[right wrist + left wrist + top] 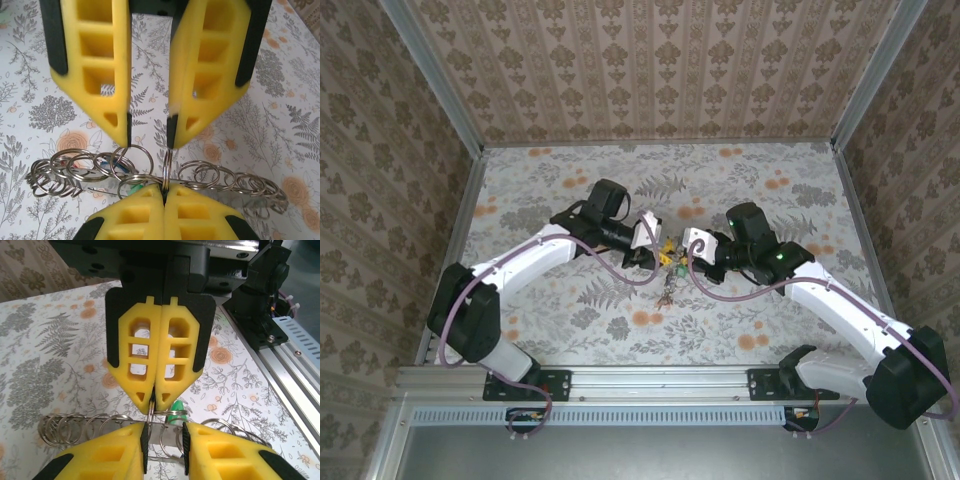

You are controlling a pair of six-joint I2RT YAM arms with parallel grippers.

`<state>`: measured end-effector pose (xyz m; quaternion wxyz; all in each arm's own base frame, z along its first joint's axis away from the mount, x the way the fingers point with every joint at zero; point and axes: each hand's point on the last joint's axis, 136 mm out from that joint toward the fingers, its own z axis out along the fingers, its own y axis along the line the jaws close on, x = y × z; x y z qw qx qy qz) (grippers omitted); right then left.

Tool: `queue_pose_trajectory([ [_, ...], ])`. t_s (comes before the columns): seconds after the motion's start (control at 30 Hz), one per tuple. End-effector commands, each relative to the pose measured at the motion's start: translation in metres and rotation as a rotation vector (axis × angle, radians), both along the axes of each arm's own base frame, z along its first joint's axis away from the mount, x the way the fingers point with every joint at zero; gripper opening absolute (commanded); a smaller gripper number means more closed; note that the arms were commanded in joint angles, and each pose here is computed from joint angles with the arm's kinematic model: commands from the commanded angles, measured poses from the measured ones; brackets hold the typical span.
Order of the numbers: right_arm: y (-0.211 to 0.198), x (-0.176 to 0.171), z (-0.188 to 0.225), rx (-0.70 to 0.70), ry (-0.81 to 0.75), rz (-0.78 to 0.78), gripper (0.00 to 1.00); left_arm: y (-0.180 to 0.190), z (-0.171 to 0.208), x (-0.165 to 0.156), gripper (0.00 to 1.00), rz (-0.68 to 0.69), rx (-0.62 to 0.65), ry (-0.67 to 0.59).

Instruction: Put the keys on the keyring

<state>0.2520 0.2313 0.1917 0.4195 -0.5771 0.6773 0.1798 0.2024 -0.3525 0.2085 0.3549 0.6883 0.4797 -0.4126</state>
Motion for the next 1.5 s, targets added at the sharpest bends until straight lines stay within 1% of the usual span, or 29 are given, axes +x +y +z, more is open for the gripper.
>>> queue_pose_trajectory([
  [0.0,0.011,-0.002,0.019,0.064,-0.048,0.044,0.00,-0.006,0.001,-0.002,0.27,-0.017,0.005,0.012],
  [0.3,0.016,-0.004,0.020,0.074,-0.055,0.060,0.00,-0.010,-0.003,0.003,0.26,0.005,0.027,-0.004],
  [0.57,0.018,-0.008,0.021,0.087,-0.056,0.082,0.00,-0.011,-0.007,0.011,0.27,0.056,0.064,-0.041],
  [0.77,0.018,-0.009,0.018,0.083,-0.053,0.090,0.00,-0.011,-0.007,0.008,0.28,0.050,0.069,-0.056],
  [1.07,0.013,-0.009,0.009,0.054,-0.048,0.075,0.00,0.001,0.005,-0.004,0.30,0.011,-0.011,-0.063],
  [1.27,0.015,-0.009,0.011,0.065,-0.050,0.085,0.00,0.001,0.006,-0.003,0.31,0.004,-0.006,-0.072],
  [1.47,0.017,-0.005,0.018,0.080,-0.062,0.071,0.00,-0.005,0.000,-0.008,0.31,-0.032,0.021,-0.055],
])
